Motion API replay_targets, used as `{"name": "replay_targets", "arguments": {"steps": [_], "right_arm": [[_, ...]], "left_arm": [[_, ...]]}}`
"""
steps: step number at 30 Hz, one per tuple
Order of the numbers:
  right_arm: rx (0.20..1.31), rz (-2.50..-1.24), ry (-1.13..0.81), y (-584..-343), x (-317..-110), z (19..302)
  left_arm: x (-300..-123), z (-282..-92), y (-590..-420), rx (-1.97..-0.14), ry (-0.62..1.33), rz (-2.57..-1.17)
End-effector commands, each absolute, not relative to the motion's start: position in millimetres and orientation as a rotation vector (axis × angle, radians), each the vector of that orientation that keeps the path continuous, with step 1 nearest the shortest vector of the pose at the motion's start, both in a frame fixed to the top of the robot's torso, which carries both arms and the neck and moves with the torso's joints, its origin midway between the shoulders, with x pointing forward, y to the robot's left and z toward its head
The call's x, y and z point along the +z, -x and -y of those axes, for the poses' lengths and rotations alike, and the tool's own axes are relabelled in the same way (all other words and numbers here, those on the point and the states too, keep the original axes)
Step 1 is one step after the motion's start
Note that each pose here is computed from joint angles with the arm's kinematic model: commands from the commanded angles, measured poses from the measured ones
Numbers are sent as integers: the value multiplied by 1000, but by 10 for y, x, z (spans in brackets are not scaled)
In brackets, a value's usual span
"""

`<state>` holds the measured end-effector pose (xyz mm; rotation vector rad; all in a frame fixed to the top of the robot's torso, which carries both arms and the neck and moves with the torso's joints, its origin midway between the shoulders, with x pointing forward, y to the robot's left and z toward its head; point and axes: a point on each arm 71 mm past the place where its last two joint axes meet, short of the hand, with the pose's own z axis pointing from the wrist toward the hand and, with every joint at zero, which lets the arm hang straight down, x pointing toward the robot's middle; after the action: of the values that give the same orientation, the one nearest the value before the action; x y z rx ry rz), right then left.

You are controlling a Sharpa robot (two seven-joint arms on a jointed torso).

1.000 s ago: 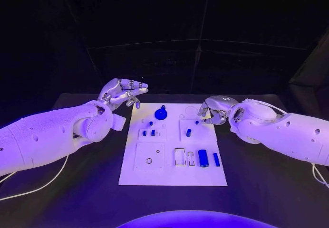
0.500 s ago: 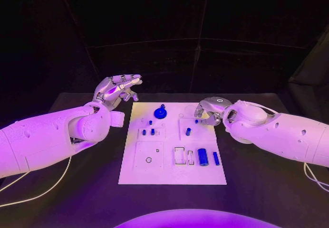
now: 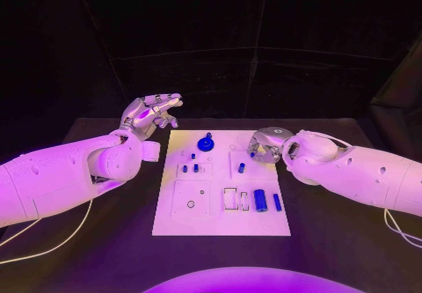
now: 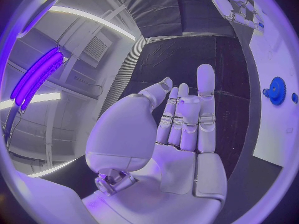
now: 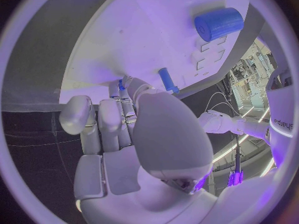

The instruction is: Assemble the parts on the task board

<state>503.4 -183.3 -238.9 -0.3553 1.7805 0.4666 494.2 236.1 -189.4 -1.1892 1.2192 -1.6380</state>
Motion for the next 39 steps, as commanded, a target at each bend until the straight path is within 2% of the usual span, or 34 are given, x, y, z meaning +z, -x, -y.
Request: {"name": "replay_targets", "arguments": {"steps": [1,10,19,39], "right_arm": [[464,-1812,376,-5028,-2425,1815],[439,-1815,378,-5024,-2483,1807],[416,-1728,363,-5026,-2438,1806],[510,-1554,289,-4867,-2225,1861]], "left_arm": [[-1877,-2350,-4943,-1664,1189,-1206],[-1883,-2356,-4949,-1661,1192,-1211],[-1889,-2372,-4956,-1656,1195,-1213],[-1903,-2425,-4981,-1641,1199,-1213]]}}
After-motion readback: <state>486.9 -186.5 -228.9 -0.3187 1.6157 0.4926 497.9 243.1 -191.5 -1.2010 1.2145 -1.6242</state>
